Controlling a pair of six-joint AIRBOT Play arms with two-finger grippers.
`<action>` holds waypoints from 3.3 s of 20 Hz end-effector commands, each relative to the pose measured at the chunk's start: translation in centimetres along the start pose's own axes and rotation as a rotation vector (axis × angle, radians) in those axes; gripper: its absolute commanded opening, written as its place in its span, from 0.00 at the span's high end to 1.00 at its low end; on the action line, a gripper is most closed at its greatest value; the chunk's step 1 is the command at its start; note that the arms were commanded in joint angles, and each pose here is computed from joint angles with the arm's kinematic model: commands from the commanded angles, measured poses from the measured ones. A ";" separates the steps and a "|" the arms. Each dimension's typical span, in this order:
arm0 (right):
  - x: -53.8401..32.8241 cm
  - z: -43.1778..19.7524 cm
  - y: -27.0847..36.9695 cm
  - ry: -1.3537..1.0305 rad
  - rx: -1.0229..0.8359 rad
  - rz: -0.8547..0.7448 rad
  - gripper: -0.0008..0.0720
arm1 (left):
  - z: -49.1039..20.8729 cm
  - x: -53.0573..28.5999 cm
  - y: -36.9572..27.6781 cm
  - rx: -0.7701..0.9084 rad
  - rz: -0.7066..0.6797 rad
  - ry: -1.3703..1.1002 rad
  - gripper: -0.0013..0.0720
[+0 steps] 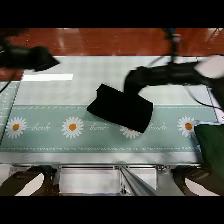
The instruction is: Fold the shirts.
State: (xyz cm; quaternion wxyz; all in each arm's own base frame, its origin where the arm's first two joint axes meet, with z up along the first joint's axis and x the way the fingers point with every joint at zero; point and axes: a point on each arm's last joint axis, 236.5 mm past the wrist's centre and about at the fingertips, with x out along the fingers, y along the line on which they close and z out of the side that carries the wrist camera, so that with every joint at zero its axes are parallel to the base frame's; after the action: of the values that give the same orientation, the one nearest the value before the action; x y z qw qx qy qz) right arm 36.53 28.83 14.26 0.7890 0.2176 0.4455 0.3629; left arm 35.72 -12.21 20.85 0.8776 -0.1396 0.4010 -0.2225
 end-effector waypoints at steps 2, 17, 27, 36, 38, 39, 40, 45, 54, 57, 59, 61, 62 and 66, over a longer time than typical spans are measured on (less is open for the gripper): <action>11.6 -1.7 -0.7 0.154 0.004 0.020 0.96 | -4.0 -4.8 0.9 -0.013 0.070 -0.103 0.96; -13.3 2.1 -15.4 0.070 0.079 -0.500 0.43 | -8.8 -0.5 3.8 -0.120 0.072 -0.018 0.96; -5.9 -17.6 -23.9 -0.064 0.656 -0.469 0.43 | -8.8 -0.2 3.9 -0.146 0.070 -0.017 0.96; 4.1 -16.6 -19.4 0.143 0.745 -0.069 0.43 | -8.9 0.0 3.9 -0.152 0.065 -0.011 0.96; 6.5 -15.9 -17.2 0.208 0.668 -0.032 0.52 | -8.9 0.1 3.9 -0.154 0.064 -0.009 0.96; 7.4 -14.7 -15.7 0.220 0.599 -0.005 0.72 | -8.9 0.1 3.9 -0.156 0.060 -0.009 0.96; 7.9 -12.9 -14.2 0.212 0.502 0.029 0.95 | -8.9 0.1 3.8 -0.158 0.058 -0.009 0.96; 5.5 -1.5 -8.7 0.110 0.249 0.066 0.96 | -8.9 0.1 3.8 -0.157 0.058 -0.009 0.96; -12.3 14.1 -7.0 -0.162 0.079 -0.097 0.96 | -8.9 0.1 3.8 -0.157 0.058 -0.009 0.96; -20.1 15.4 -10.7 -0.282 0.187 -0.217 0.96 | -8.9 0.1 3.8 -0.157 0.058 -0.009 0.96; -25.1 15.2 -12.4 -0.361 0.248 -0.271 0.96 | -8.8 0.1 3.8 -0.157 0.058 -0.010 0.96; -29.7 14.1 -13.5 -0.419 0.309 -0.328 0.96 | -8.8 0.1 3.8 -0.157 0.058 -0.010 0.96; -31.8 13.0 -14.3 -0.436 0.356 -0.375 0.96 | -8.8 0.1 3.8 -0.157 0.058 -0.010 0.96; -38.8 6.6 -17.8 -0.447 0.556 -0.634 0.96 | -8.8 0.1 3.8 -0.156 0.058 -0.010 0.96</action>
State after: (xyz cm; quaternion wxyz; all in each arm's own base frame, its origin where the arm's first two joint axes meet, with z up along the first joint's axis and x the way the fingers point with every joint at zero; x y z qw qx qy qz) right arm 40.76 -7.58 27.99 0.8690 0.3345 0.3639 0.0221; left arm 30.06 -9.60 13.52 0.8720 -0.1972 0.4168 -0.1645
